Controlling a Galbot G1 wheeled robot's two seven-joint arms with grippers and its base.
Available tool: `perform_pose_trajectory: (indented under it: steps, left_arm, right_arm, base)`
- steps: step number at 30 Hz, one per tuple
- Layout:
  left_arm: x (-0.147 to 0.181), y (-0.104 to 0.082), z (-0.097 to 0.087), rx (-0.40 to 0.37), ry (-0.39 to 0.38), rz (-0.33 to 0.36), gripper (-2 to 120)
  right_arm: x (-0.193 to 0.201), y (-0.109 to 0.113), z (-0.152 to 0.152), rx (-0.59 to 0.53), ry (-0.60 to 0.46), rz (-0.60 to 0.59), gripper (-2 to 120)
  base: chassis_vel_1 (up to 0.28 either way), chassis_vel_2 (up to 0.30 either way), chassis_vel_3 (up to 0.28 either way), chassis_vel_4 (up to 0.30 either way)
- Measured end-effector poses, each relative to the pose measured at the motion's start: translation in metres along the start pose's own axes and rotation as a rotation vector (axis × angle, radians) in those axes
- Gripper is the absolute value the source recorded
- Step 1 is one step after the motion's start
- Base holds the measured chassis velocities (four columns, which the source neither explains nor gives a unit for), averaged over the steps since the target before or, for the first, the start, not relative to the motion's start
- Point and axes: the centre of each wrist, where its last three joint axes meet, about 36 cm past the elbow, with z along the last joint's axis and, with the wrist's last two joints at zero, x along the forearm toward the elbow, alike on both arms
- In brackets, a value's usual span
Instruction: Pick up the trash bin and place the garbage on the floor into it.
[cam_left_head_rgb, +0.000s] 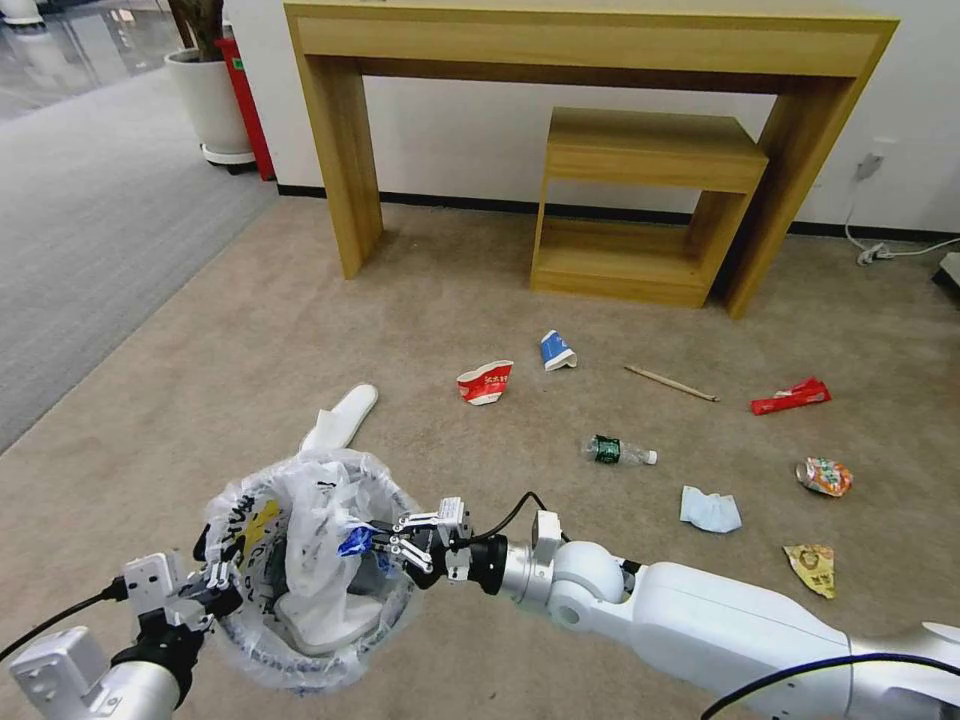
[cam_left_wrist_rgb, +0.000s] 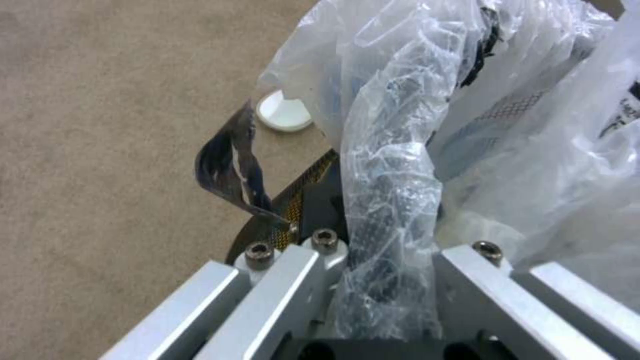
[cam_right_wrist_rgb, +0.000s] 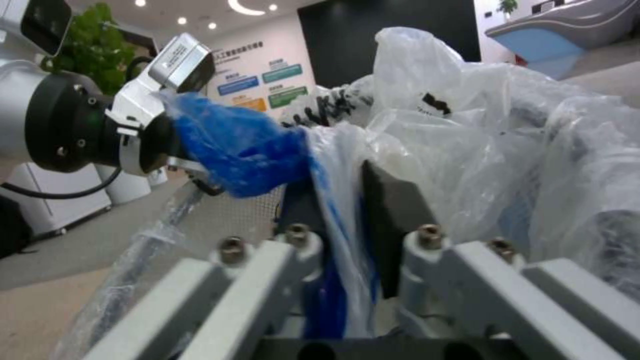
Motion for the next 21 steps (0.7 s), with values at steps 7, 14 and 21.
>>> perform_pose_trajectory:
  steps: [7,14,21]
  left_arm:
    - [0.0,-0.001,0.0,0.007,0.0,0.004,1]
    - [-0.006,0.003,0.005,0.033,0.008,-0.005,1]
    - [-0.013,0.01,0.009,0.06,0.031,-0.025,1]
  right_arm:
    - [0.0,0.003,-0.004,0.006,-0.004,-0.017,45]
    - [-0.002,0.006,-0.014,0.018,-0.009,-0.043,70]
    - [0.0,0.012,-0.03,0.034,-0.022,-0.067,93]
  base:
    - [0.0,0.0,0.0,0.0]
    - [0.0,0.0,0.0,0.0]
    - [0.0,0.0,0.0,0.0]
